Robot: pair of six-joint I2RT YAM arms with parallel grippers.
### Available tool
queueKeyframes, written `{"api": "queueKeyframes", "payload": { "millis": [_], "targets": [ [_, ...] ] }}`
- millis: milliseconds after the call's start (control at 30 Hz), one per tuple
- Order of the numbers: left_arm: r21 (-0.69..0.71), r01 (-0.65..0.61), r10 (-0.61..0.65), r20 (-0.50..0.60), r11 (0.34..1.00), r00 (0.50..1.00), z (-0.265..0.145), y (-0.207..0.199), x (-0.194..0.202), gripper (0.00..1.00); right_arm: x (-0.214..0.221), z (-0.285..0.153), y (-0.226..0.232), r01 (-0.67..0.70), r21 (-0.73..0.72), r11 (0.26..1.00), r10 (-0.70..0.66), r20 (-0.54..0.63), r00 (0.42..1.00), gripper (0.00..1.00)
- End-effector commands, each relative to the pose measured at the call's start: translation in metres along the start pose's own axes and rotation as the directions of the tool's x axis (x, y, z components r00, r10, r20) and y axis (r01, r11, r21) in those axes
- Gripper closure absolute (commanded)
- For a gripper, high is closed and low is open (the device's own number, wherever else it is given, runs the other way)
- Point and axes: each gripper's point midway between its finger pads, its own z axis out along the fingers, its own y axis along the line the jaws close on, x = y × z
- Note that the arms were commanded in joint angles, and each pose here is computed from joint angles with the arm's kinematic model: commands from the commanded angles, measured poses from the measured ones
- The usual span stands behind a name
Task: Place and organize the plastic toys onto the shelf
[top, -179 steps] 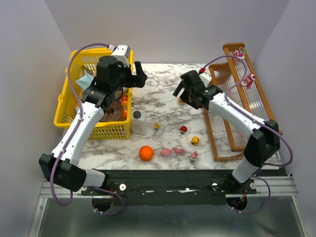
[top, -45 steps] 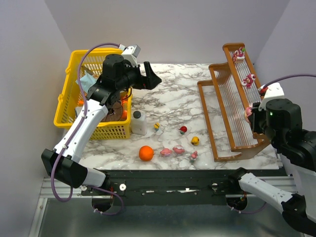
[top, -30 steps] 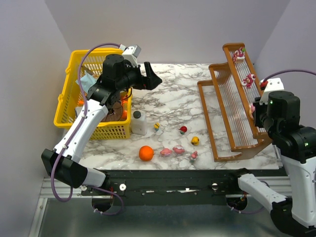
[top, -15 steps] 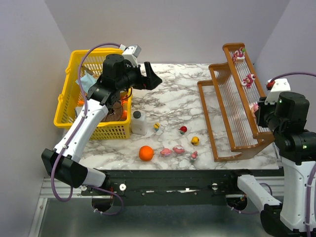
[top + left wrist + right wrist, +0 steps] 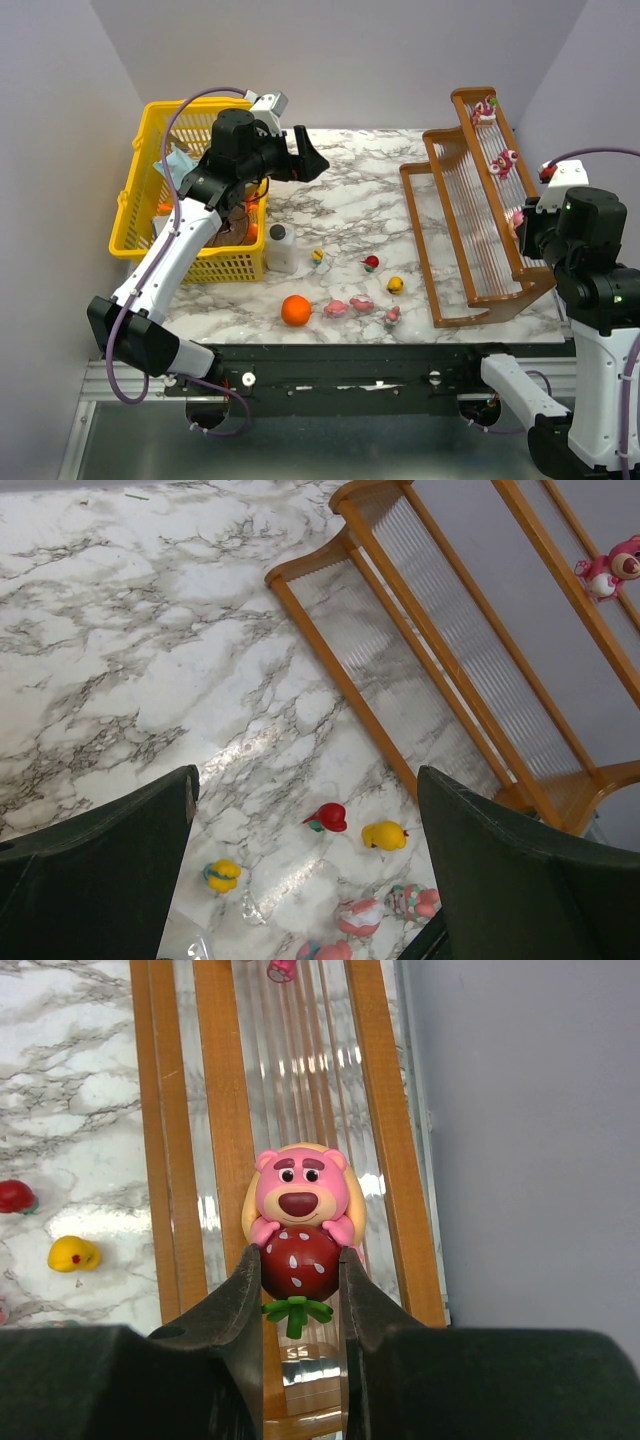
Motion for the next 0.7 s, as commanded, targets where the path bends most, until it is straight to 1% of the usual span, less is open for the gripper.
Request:
{"api": "queueKeyframes", "payload": {
  "millis": [0, 67, 200, 300, 400, 500, 533, 600, 633, 667],
  "targets": [
    [0.025, -0.016, 0.016, 0.011, 1.000, 1.000, -0.002, -0.009, -0.007, 0.01, 0.013, -0.001, -0.007, 0.006, 0.039, 0.999, -0.003, -0.058, 0.998, 0.94],
    [0.023, -0.018, 0.017, 0.011, 1.000, 1.000, -0.002, -0.009, -0.008, 0.01, 0.013, -0.001, -0.005, -0.002, 0.033, 0.999, 0.004, -0.058, 0.998, 0.93],
    [0.024, -0.017, 0.016, 0.013, 1.000, 1.000, -0.002, -0.009, -0.008, 0.01, 0.017, 0.001, -0.012, -0.010, 0.077, 0.997, 0.016, -0.081, 0.997, 0.93],
    [0.022, -0.017, 0.016, 0.013, 1.000, 1.000, -0.002, -0.009, -0.008, 0.01, 0.018, 0.003, -0.011, -0.030, 0.080, 0.996, 0.037, -0.087, 0.996, 0.93],
    [0.022, -0.018, 0.018, 0.013, 1.000, 1.000, -0.003, -0.009, -0.008, 0.01, 0.016, 0.002, -0.001, -0.036, 0.023, 0.999, 0.037, -0.069, 0.997, 0.93],
    [0.021, -0.019, 0.019, 0.017, 1.000, 1.000, -0.004, -0.010, -0.009, 0.01, 0.016, 0.001, 0.000, -0.043, 0.015, 0.999, 0.044, -0.076, 0.996, 0.92],
    [0.020, -0.019, 0.019, 0.016, 1.000, 1.000, -0.003, -0.009, -0.009, 0.01, 0.016, 0.001, -0.001, -0.060, 0.028, 0.998, 0.062, -0.079, 0.995, 0.85],
    [0.019, -0.016, 0.015, 0.016, 1.000, 1.000, -0.003, -0.009, -0.009, 0.01, 0.014, -0.001, -0.003, -0.068, 0.040, 0.997, 0.071, -0.072, 0.995, 0.79],
    [0.021, -0.017, 0.016, 0.014, 1.000, 1.000, -0.003, -0.009, -0.008, 0.01, 0.014, -0.002, -0.004, -0.075, 0.042, 0.996, 0.078, -0.070, 0.995, 0.74],
    [0.022, -0.016, 0.015, 0.015, 1.000, 1.000, -0.003, -0.009, -0.009, 0.01, 0.012, -0.002, -0.004, -0.086, 0.046, 0.995, 0.089, -0.067, 0.994, 0.72]
  ]
}}
